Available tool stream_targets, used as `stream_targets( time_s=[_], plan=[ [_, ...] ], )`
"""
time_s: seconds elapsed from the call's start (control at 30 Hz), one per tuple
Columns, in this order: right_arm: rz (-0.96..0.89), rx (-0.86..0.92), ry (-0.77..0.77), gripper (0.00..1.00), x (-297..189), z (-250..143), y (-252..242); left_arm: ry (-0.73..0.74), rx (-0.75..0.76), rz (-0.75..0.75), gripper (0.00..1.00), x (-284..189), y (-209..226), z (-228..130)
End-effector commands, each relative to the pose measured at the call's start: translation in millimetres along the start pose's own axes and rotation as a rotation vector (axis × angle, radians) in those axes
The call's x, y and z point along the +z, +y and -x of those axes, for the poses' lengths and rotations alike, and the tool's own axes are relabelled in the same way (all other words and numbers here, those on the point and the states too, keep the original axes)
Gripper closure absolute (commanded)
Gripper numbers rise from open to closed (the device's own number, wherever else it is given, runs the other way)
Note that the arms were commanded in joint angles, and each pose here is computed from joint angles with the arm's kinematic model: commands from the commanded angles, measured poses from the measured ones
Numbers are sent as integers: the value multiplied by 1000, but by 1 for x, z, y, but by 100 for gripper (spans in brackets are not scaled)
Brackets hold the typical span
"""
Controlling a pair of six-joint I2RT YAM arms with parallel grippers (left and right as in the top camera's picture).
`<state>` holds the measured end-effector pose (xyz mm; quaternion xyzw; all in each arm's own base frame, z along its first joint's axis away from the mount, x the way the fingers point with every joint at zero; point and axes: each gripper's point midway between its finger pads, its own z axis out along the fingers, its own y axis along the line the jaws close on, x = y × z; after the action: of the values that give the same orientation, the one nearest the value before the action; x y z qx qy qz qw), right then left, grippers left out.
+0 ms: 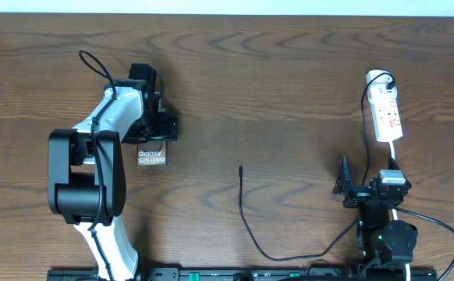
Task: Plug charger to phone and switch on socket
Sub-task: 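Lower the left gripper and close it on the phone's sides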
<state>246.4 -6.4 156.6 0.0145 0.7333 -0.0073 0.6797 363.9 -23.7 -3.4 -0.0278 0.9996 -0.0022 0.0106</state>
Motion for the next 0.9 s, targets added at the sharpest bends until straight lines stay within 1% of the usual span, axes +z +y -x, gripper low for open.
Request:
stream_targets(
  time_s=[0.0,0.27,0.53,0.87],
  plan=[
    [12,-16,2,1,0,-1,3,30,-7,1,2,13,1,-5],
    [13,-16,2,1,0,-1,3,31,-7,2,2,14,1,-6],
    [12,-16,2,1,0,-1,3,2,-6,-2,2,19,0,-2],
    [13,-16,2,1,0,-1,3,40,13,1,2,26,2,-16]
  ],
)
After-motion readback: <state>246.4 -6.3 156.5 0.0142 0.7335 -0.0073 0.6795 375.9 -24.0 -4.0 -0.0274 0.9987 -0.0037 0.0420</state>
